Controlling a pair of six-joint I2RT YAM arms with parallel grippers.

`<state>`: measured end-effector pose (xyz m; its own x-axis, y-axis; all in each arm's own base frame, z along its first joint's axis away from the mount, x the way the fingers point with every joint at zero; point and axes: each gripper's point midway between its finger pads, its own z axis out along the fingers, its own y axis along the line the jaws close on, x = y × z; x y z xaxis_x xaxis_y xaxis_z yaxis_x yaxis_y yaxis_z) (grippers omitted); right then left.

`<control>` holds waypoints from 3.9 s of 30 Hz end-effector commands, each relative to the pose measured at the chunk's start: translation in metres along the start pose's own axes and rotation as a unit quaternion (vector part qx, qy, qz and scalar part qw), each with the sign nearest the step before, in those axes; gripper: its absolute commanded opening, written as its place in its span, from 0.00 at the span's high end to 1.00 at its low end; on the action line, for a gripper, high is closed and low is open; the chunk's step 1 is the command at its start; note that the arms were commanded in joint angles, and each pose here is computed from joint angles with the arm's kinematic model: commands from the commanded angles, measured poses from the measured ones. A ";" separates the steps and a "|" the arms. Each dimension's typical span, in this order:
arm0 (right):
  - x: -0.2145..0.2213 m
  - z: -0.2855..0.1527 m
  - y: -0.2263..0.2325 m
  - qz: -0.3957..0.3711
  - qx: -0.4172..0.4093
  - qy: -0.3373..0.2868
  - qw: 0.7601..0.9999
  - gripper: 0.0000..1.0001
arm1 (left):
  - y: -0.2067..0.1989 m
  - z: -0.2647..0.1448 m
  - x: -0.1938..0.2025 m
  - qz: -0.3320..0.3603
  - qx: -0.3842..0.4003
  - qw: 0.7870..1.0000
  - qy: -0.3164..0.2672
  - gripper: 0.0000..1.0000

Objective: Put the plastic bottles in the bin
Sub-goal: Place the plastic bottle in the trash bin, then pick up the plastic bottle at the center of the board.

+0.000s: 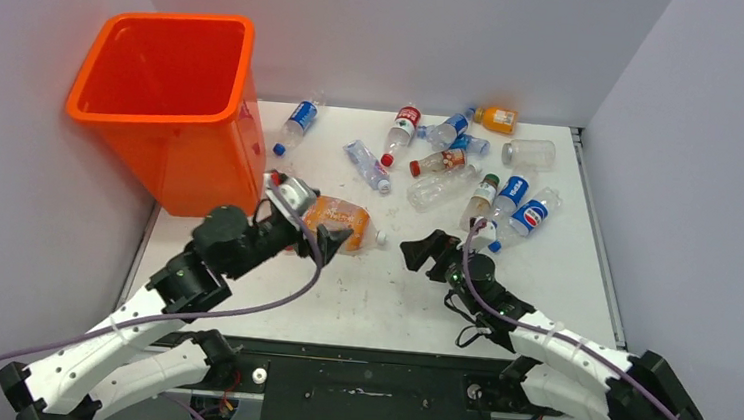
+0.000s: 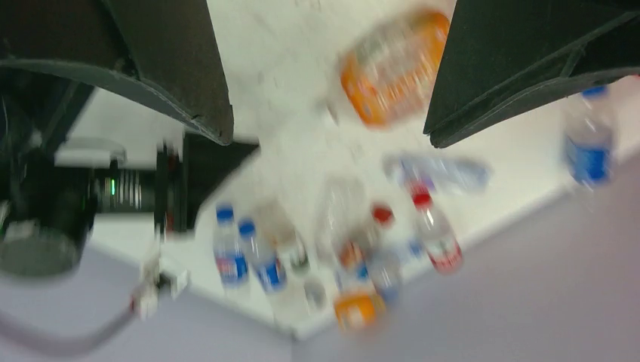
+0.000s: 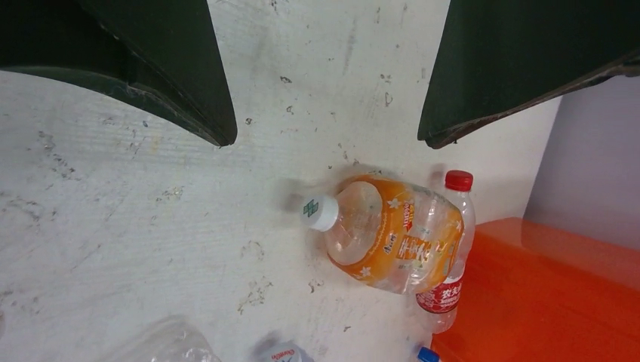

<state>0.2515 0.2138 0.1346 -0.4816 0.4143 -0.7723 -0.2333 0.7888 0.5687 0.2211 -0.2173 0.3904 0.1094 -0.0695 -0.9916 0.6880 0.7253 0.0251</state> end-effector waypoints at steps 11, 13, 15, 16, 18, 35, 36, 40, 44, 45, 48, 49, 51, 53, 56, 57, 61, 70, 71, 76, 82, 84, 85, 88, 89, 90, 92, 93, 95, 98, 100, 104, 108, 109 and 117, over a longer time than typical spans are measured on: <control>0.014 0.078 0.023 0.224 -0.114 -0.039 0.967 0.03 | 0.003 -0.052 0.127 -0.042 -0.029 0.992 0.117 0.00; 0.020 0.087 0.018 0.233 -0.112 -0.047 0.965 0.04 | 0.007 -0.058 0.127 -0.044 -0.043 0.992 0.113 0.00; 0.025 0.095 0.013 0.245 -0.112 -0.053 0.962 0.05 | 0.016 -0.064 0.125 -0.046 -0.067 0.991 0.103 0.00; 0.028 0.099 0.011 0.251 -0.112 -0.055 0.960 0.06 | 0.019 -0.066 0.123 -0.046 -0.077 0.991 0.096 0.00; 0.033 0.105 0.009 0.265 -0.117 -0.060 0.955 0.07 | 0.024 -0.069 0.119 -0.047 -0.090 0.991 0.085 0.00; 0.081 0.121 -0.007 0.163 -0.011 0.006 0.986 0.08 | 0.026 -0.068 0.122 -0.042 -0.097 0.990 0.093 0.00; 0.078 0.119 -0.007 0.144 0.002 0.002 0.990 0.07 | 0.027 -0.068 0.122 -0.042 -0.101 0.990 0.093 0.00; 0.065 0.102 -0.016 0.094 0.040 -0.005 0.995 0.03 | 0.029 -0.069 0.123 -0.043 -0.106 0.989 0.095 0.00; 0.028 0.072 -0.031 0.035 0.103 -0.032 0.994 0.00 | 0.029 -0.069 0.123 -0.045 -0.109 0.988 0.097 0.00; 0.012 0.063 -0.037 0.021 0.124 -0.047 0.991 0.00 | 0.029 -0.069 0.123 -0.045 -0.108 0.988 0.097 0.00; -0.034 0.034 -0.066 -0.005 0.198 -0.085 0.976 0.06 | 0.029 -0.069 0.122 -0.046 -0.109 0.988 0.096 0.00; -0.050 0.023 -0.077 -0.006 0.222 -0.096 0.970 0.07 | 0.029 -0.070 0.121 -0.046 -0.109 0.988 0.095 0.00; -0.078 0.003 -0.098 0.001 0.263 -0.116 0.958 0.07 | 0.030 -0.071 0.120 -0.047 -0.110 0.988 0.093 0.00; -0.097 -0.015 -0.121 0.016 0.303 -0.132 0.944 0.07 | 0.030 -0.071 0.119 -0.048 -0.110 0.989 0.091 0.00; -0.112 -0.037 -0.157 0.041 0.362 -0.142 0.920 0.07 | 0.029 -0.072 0.117 -0.051 -0.109 0.989 0.087 0.00; -0.116 -0.043 -0.169 0.051 0.381 -0.147 0.911 0.07 | 0.029 -0.072 0.117 -0.051 -0.108 0.989 0.086 0.00; -0.129 -0.054 -0.208 0.097 0.409 -0.173 0.891 0.06 | 0.029 -0.073 0.115 -0.052 -0.109 0.989 0.083 0.00; -0.141 -0.022 -0.242 0.127 0.413 -0.163 0.887 0.10 | 0.028 -0.072 0.118 -0.052 -0.106 0.989 0.088 0.00; -0.142 -0.018 -0.245 0.125 0.419 -0.159 0.885 0.10 | 0.028 -0.072 0.118 -0.052 -0.106 0.989 0.088 0.00; -0.148 -0.015 -0.270 0.131 0.444 -0.157 0.873 0.10 | 0.028 -0.072 0.116 -0.052 -0.105 0.989 0.087 0.00; -0.136 0.001 -0.293 0.156 0.447 -0.136 0.870 0.06 | 0.028 -0.073 0.115 -0.053 -0.105 0.990 0.084 0.00; -0.136 0.009 -0.296 0.160 0.441 -0.135 0.873 0.06 | 0.028 -0.073 0.115 -0.053 -0.105 0.990 0.083 0.00; -0.136 0.013 -0.296 0.162 0.438 -0.133 0.874 0.06 | 0.028 -0.073 0.115 -0.053 -0.105 0.990 0.083 0.00; -0.135 0.022 -0.300 0.163 0.435 -0.125 0.877 0.05 | 0.028 -0.073 0.115 -0.053 -0.105 0.989 0.085 0.00; -0.134 0.024 -0.301 0.163 0.435 -0.121 0.877 0.05 | 0.028 -0.073 0.115 -0.052 -0.105 0.989 0.085 0.00; -0.133 0.026 -0.303 0.162 0.438 -0.117 0.877 0.05 | 0.028 -0.073 0.115 -0.052 -0.105 0.989 0.086 0.00; -0.129 0.029 -0.306 0.162 0.441 -0.108 0.876 0.04 | 0.028 -0.073 0.115 -0.052 -0.105 0.989 0.085 0.00; -0.127 0.031 -0.307 0.163 0.439 -0.104 0.877 0.03 | 0.028 -0.073 0.115 -0.051 -0.107 0.989 0.085 0.00; -0.121 0.034 -0.310 0.165 0.439 -0.096 0.878 0.04 | 0.029 -0.074 0.114 -0.050 -0.108 0.989 0.084 0.00; -0.114 0.037 -0.310 0.169 0.431 -0.090 0.882 0.15 | 0.031 -0.075 0.114 -0.050 -0.112 0.989 0.082 0.00; -0.112 0.037 -0.308 0.170 0.424 -0.091 0.885 0.25 | 0.031 -0.075 0.114 -0.049 -0.114 0.989 0.083 0.00; -0.115 0.030 -0.299 0.174 0.412 -0.100 0.889 0.44 | 0.031 -0.075 0.114 -0.049 -0.114 0.989 0.083 0.00; -0.132 0.019 -0.280 0.171 0.395 -0.122 0.894 0.53 | 0.032 -0.075 0.115 -0.048 -0.116 0.988 0.085 0.00; -0.135 0.016 -0.274 0.171 0.390 -0.128 0.896 0.53 | 0.032 -0.075 0.115 -0.048 -0.117 0.988 0.085 0.00; -0.180 -0.026 -0.152 0.152 0.230 -0.223 0.935 0.57 | 0.034 -0.075 0.115 -0.048 -0.122 0.988 0.084 0.00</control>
<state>0.3650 -0.0274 0.1321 -0.1119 0.7022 -0.7031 0.4930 0.6536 0.5743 0.2027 -0.1513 0.2503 -0.1152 -0.0068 -0.9933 0.5031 0.8618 -0.0643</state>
